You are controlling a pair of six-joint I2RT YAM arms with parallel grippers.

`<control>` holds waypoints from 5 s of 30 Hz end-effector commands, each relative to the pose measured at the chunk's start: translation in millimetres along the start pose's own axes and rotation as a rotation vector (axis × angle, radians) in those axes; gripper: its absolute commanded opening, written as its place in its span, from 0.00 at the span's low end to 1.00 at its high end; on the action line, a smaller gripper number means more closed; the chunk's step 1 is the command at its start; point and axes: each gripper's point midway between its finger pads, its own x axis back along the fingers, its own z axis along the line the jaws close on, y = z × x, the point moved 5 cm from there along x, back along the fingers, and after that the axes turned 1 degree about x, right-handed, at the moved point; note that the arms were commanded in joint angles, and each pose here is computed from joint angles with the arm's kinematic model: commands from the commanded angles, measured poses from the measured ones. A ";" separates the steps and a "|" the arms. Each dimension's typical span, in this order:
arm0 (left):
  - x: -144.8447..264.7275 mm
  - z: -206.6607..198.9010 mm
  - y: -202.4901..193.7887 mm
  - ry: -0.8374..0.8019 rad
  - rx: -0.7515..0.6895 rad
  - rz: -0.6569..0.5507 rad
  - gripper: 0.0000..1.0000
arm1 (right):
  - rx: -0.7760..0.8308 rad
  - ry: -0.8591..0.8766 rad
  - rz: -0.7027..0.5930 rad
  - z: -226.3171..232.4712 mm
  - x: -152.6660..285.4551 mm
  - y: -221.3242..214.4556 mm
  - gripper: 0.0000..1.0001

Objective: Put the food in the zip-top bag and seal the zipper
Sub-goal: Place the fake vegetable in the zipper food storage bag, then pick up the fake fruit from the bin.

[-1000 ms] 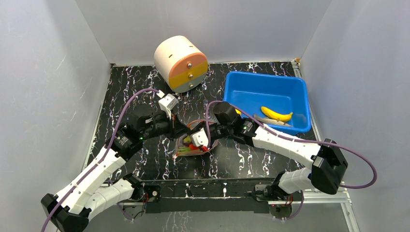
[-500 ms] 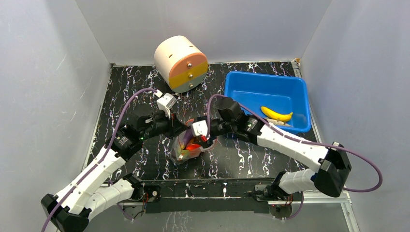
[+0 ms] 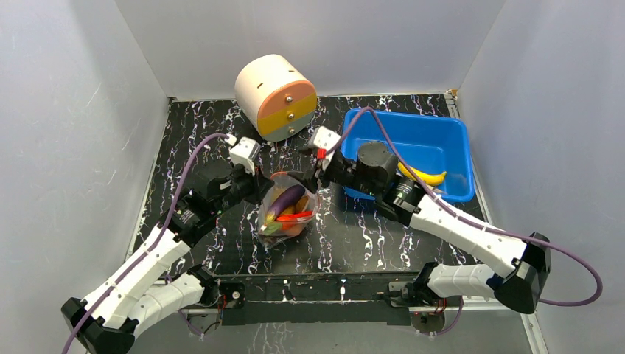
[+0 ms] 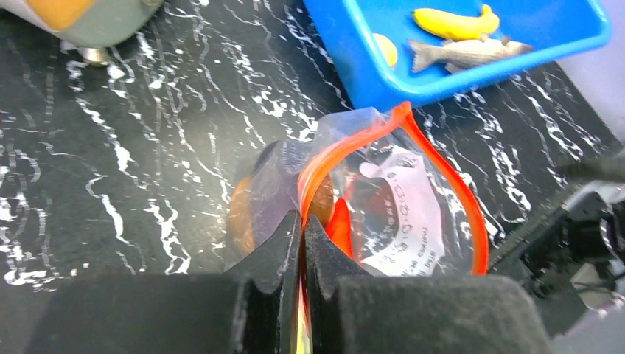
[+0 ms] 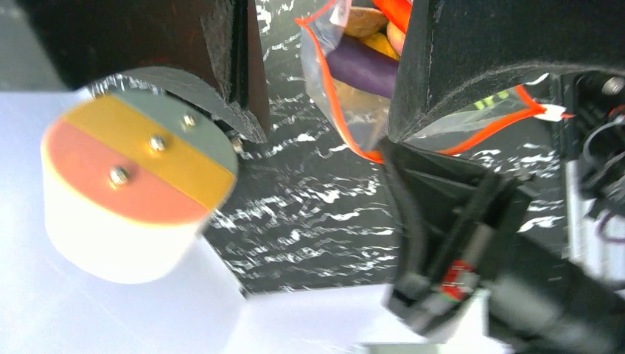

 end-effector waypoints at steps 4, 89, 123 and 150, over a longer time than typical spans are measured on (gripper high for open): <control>13.9 14.5 51.4 0.153 -0.087 -0.206 0.00 | -0.211 -0.401 0.083 -51.9 6.8 -3.1 0.58; -31.4 17.8 -38.6 -0.012 -0.152 0.009 0.00 | -0.892 -0.516 0.816 -124.0 87.4 -265.4 0.61; -22.0 17.3 -31.7 -0.006 -0.148 -0.050 0.00 | -0.794 -0.739 0.721 -144.4 103.8 -238.6 0.34; -18.8 17.2 -30.5 -0.004 -0.153 -0.062 0.00 | -0.717 -0.720 0.781 -164.1 86.7 -285.4 0.72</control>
